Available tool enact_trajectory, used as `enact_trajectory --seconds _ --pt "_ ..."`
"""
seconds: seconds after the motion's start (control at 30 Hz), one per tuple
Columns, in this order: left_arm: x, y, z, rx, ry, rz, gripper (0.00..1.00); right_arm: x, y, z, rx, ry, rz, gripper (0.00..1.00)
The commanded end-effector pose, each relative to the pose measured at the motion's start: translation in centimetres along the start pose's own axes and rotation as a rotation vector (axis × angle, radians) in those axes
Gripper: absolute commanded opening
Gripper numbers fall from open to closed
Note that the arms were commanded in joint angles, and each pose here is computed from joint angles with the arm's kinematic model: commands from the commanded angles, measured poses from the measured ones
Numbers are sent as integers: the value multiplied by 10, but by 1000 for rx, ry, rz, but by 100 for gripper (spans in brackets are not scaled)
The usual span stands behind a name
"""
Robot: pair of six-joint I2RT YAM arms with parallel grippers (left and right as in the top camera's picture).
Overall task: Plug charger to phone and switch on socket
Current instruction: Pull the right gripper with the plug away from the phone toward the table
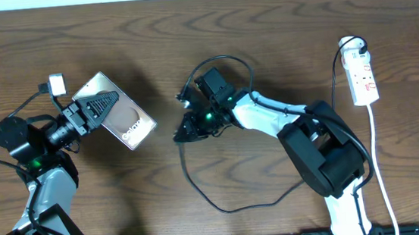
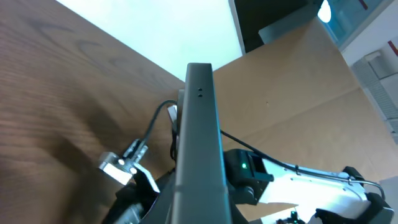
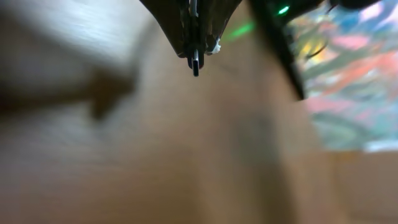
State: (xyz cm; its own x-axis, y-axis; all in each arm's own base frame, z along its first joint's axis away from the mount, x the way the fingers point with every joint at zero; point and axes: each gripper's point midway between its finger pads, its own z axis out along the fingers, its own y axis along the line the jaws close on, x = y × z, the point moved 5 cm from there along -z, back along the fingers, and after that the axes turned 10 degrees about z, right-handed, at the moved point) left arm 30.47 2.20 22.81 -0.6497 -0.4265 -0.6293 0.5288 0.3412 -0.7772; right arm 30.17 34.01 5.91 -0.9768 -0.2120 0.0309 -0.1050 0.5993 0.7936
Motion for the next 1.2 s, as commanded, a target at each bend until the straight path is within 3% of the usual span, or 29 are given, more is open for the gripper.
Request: enact_trajectory --seconds 0.0,0.17,0.33,0.5,1.17 --pt "0 -5 1 24 29 7 7 -21 -24 -18 158 -128 17 1" --pt "0 -5 1 24 29 24 7 -34 -39 -49 332 -216 72 1" --pt "0 -5 1 25 29 55 7 -40 -62 -92 720 -339 126 2" --pt "0 -5 1 25 28 79 7 -34 -80 -107 885 -386 176 2" --pt "0 -5 1 24 27 82 8 -48 -118 -94 880 -660 161 2"
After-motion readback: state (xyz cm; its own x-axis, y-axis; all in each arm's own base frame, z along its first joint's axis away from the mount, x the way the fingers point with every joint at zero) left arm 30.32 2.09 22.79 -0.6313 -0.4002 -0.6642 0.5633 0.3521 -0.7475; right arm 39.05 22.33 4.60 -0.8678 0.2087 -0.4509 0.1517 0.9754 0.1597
